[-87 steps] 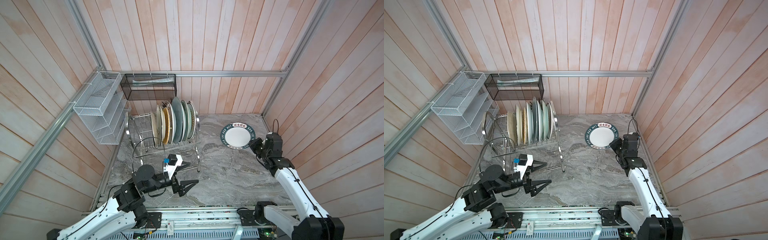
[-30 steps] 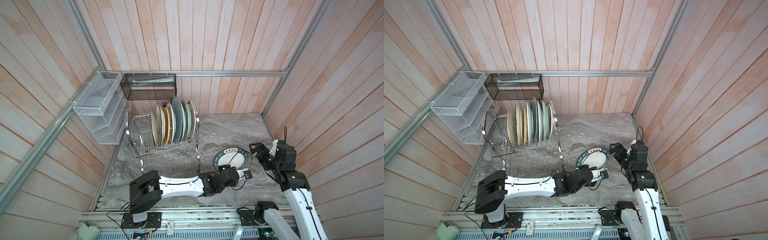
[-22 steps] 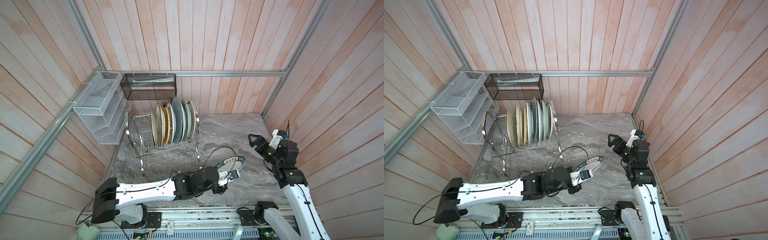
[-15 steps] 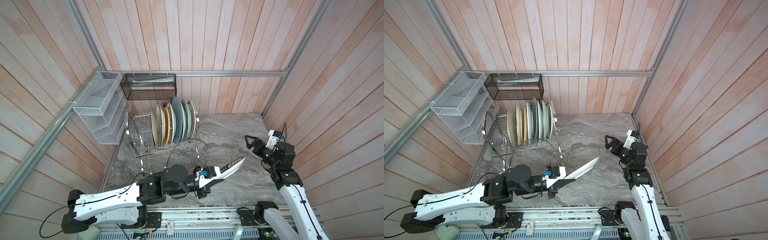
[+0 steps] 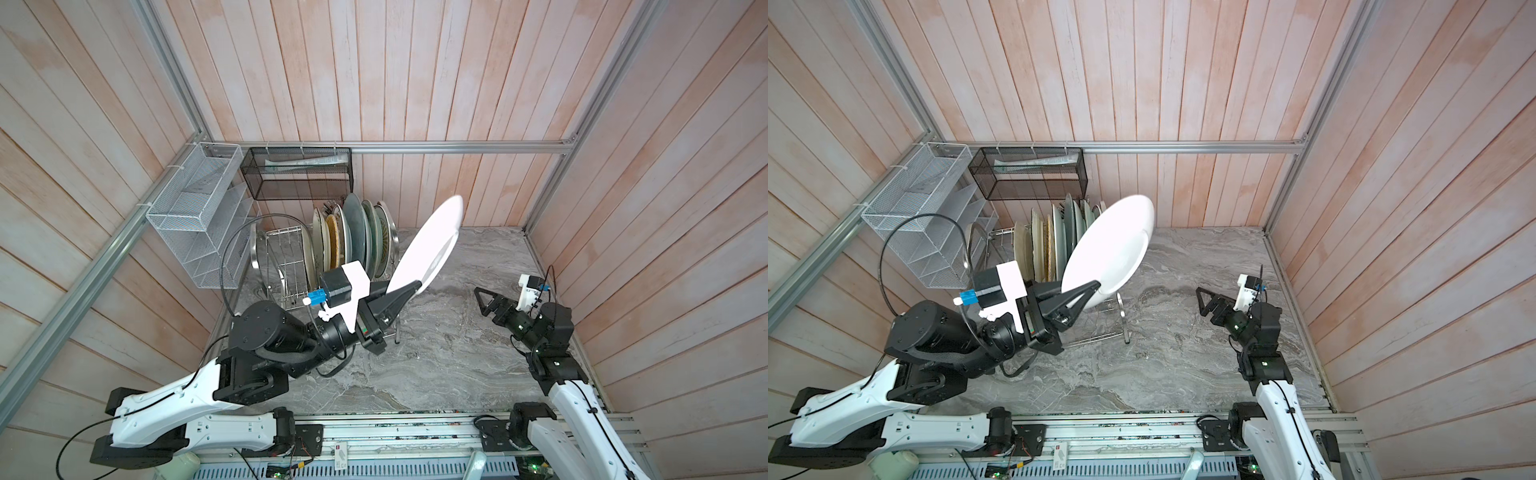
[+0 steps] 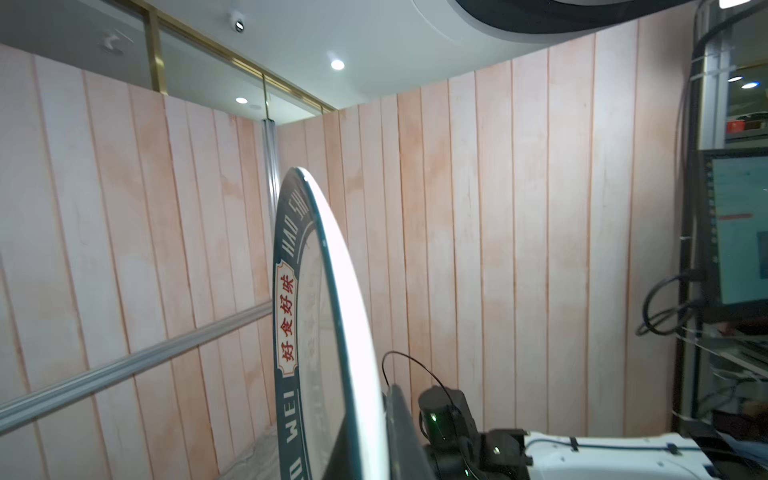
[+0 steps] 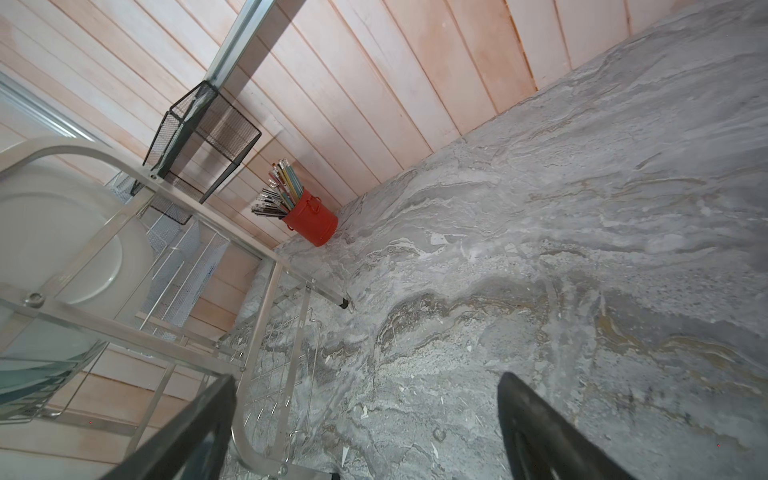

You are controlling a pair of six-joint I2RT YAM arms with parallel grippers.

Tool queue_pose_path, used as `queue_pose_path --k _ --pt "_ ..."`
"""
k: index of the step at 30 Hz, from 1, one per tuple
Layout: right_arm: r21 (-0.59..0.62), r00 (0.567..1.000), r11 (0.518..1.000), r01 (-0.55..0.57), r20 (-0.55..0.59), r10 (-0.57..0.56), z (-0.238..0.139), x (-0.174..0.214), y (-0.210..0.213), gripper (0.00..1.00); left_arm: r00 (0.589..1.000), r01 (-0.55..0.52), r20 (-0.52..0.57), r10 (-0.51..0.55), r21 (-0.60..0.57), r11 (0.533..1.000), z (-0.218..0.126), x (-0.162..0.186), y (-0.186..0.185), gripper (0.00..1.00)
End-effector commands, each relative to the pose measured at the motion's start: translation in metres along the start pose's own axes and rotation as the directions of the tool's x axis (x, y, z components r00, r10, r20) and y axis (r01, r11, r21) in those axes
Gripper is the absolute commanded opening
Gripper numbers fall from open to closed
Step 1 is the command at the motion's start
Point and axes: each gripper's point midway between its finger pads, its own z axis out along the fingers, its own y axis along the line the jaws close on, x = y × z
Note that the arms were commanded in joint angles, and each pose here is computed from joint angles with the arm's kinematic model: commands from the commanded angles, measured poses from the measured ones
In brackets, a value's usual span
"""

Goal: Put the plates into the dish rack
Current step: 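Lift the green-rimmed plate upright with the left gripper and carry it to the rack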

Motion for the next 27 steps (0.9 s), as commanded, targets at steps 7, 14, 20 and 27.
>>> queue_pose_path --k 7,14,20,27 --pt "-0.180 0.978 0.962 0.203 -0.002 -0.207 0.021 0.027 0.057 0.98 0.974 -0.140 0.098 0.205 -0.451 0.881 -0.024 -0.077 0.084 0.00" --pt "-0.265 0.967 0.938 0.224 -0.058 -0.247 0.038 0.052 0.073 0.98 0.988 -0.107 0.024 0.153 -0.609 0.786 -0.064 -0.085 0.128 0.00" --pt "-0.274 0.963 0.936 0.223 -0.087 -0.255 0.043 0.066 0.072 0.98 0.991 -0.125 -0.060 0.117 -0.711 0.692 -0.094 -0.083 0.152 0.00" --pt "-0.280 0.963 0.936 0.215 -0.097 -0.250 0.043 0.073 0.070 0.98 0.991 -0.115 -0.133 0.024 -0.735 0.669 -0.110 -0.067 0.159 0.00"
